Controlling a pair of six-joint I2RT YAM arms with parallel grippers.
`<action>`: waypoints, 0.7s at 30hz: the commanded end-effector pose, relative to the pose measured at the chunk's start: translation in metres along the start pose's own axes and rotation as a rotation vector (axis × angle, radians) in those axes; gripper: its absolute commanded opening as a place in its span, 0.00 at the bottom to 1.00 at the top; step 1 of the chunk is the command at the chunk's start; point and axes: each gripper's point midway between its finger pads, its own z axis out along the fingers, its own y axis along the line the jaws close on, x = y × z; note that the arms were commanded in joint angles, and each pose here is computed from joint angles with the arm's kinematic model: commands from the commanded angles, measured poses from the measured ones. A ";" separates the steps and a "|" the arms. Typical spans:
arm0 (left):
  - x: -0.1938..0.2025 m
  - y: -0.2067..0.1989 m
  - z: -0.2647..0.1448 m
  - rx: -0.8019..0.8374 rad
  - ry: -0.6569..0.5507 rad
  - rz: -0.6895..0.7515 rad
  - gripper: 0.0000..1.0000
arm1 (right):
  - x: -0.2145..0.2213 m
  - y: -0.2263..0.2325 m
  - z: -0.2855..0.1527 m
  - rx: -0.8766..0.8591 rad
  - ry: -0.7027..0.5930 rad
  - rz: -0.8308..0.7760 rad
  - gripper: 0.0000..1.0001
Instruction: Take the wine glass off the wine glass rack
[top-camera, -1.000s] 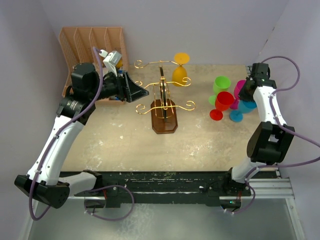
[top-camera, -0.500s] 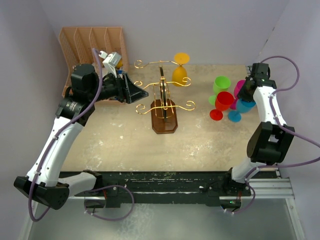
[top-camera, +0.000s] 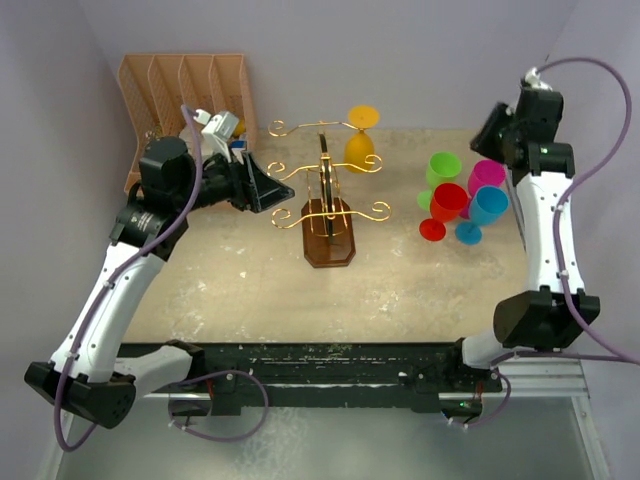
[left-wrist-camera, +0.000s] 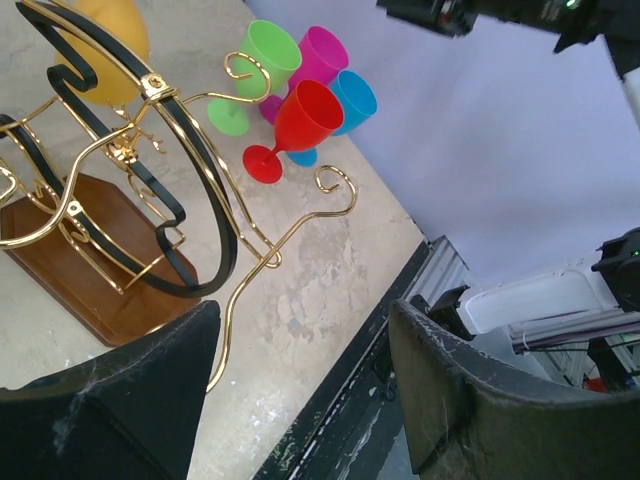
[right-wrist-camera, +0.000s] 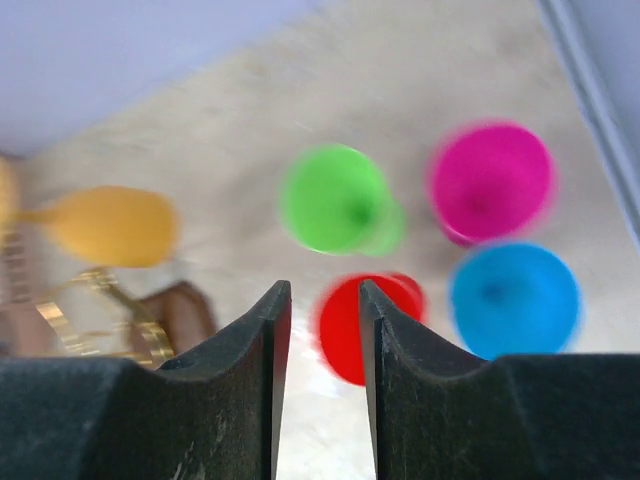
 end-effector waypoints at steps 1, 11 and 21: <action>-0.020 -0.018 -0.015 0.027 -0.109 0.062 0.72 | -0.037 0.114 -0.042 -0.352 -0.075 -0.079 0.37; -0.013 -0.025 -0.040 -0.026 -0.137 0.050 0.72 | -0.057 0.246 -0.015 -1.013 0.115 0.115 0.40; -0.008 -0.026 -0.055 -0.070 -0.159 0.024 0.71 | -0.040 0.262 0.039 -1.127 0.235 0.188 0.44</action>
